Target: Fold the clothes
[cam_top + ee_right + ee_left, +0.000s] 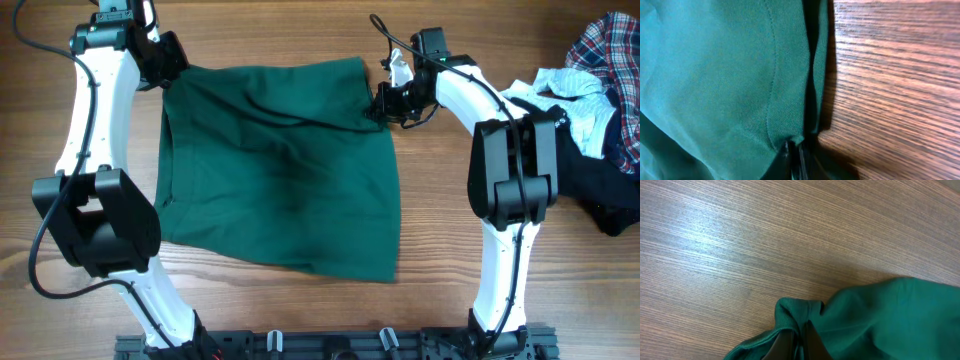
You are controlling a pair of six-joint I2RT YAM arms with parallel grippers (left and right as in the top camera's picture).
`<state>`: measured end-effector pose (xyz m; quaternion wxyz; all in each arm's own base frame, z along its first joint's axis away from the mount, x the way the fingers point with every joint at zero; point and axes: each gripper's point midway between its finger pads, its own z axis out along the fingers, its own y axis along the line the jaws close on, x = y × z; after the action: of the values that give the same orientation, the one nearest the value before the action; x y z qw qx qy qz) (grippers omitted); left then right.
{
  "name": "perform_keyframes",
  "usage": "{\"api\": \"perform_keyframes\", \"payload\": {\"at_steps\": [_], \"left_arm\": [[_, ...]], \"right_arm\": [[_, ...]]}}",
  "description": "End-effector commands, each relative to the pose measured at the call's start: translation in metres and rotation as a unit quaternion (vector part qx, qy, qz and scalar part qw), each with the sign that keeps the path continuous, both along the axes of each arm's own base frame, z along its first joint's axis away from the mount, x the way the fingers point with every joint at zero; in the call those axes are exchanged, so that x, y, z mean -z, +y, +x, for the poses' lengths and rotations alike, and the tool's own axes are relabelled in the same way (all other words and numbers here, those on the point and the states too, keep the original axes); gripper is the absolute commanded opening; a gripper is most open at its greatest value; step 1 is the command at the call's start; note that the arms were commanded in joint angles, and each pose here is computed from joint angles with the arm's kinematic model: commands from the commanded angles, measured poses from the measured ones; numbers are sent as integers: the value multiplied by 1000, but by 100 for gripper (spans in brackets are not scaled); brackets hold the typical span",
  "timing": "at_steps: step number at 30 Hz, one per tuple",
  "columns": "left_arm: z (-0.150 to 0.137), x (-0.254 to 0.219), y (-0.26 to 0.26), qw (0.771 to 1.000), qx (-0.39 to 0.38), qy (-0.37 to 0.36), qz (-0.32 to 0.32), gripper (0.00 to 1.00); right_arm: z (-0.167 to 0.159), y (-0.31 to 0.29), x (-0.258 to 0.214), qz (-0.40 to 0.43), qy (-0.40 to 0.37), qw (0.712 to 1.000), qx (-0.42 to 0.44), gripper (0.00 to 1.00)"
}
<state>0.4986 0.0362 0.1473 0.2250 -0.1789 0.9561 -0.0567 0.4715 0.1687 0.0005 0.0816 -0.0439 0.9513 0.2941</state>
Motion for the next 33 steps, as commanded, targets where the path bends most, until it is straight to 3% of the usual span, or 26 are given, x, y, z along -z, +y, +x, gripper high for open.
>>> {"api": "perform_keyframes", "payload": {"at_steps": [1, 10, 20, 23, 26, 28, 33], "left_arm": [[-1, -16, 1, 1000, 0, -17, 9, 4], [-1, -16, 1, 1000, 0, -17, 9, 4], [-1, -16, 1, 1000, 0, -17, 9, 4], [-1, -16, 1, 1000, 0, -17, 9, 4], [-1, -16, 1, 1000, 0, -17, 9, 4], [-1, -16, 1, 1000, 0, -17, 9, 4], [-1, -16, 1, 1000, 0, -17, 9, 4]], "right_arm": [[11, 0, -7, 15, -10, 1000, -2, 4], [42, -20, -68, 16, -68, 998, 3, 4], [47, -29, -84, 5, -84, 996, -9, 5], [54, -37, -76, -26, -97, 995, -3, 19], [64, -31, -73, -41, -126, 991, -18, 43], [69, -27, -70, -56, -139, 988, -20, 50], [78, 0, -53, -67, -164, 984, -38, 51]]}}
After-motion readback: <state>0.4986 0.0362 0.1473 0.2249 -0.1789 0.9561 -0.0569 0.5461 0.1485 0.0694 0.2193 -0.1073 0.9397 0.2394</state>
